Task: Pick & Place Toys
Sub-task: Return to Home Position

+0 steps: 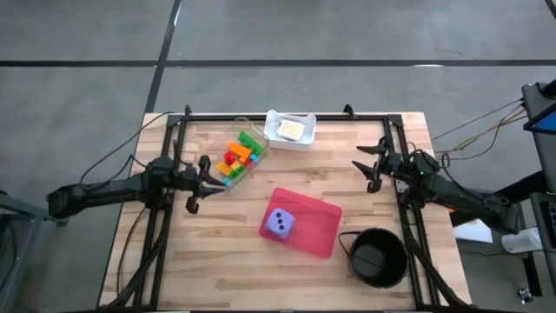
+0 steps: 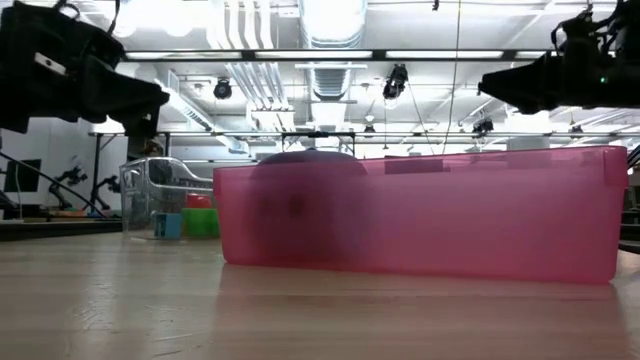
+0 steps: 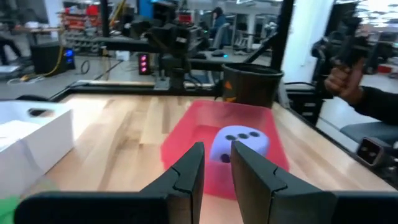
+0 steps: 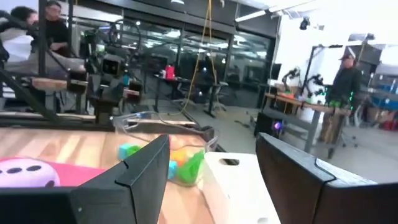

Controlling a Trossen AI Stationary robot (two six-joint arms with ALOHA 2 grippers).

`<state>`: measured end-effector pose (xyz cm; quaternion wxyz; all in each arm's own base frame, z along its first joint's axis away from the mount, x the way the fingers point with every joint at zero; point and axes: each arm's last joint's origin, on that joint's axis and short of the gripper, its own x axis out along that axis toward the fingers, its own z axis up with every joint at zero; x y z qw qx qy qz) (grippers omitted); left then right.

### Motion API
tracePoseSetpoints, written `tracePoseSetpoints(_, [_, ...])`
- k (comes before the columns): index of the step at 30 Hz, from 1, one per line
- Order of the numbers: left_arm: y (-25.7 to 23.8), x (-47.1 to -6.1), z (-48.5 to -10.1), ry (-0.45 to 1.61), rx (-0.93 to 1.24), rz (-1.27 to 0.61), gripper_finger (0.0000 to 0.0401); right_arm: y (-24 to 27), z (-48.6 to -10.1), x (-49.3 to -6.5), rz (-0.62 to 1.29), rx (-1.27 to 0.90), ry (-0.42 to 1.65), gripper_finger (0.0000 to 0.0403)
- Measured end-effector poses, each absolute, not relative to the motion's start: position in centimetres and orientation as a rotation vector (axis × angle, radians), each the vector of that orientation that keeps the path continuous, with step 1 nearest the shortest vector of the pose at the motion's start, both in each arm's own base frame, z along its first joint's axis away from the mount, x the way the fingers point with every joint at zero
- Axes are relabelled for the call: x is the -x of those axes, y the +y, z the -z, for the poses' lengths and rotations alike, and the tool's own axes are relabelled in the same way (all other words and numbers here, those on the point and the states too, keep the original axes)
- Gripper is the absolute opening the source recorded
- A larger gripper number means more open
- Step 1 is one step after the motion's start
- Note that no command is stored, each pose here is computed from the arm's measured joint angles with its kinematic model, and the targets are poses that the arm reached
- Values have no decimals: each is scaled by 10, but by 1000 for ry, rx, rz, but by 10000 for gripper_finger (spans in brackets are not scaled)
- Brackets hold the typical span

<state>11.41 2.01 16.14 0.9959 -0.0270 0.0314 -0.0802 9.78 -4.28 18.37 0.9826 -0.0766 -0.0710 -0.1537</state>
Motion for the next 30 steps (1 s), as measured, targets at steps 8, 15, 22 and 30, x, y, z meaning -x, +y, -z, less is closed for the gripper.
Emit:
tracePoseSetpoints(8, [36,-108,-161,60,40,162,82,-42,-184,-94,247,218,-148,236])
tracePoseSetpoints(15, [50,-100,-161,55,50,123,82,-49,-179,-94,281,154,-99,236])
tracePoseSetpoints(22, [51,-99,-159,67,57,136,82,-57,-174,-95,588,24,-60,236])
tracePoseSetpoints(30, [51,-99,-158,73,62,137,82,-45,-177,-104,475,73,-73,236])
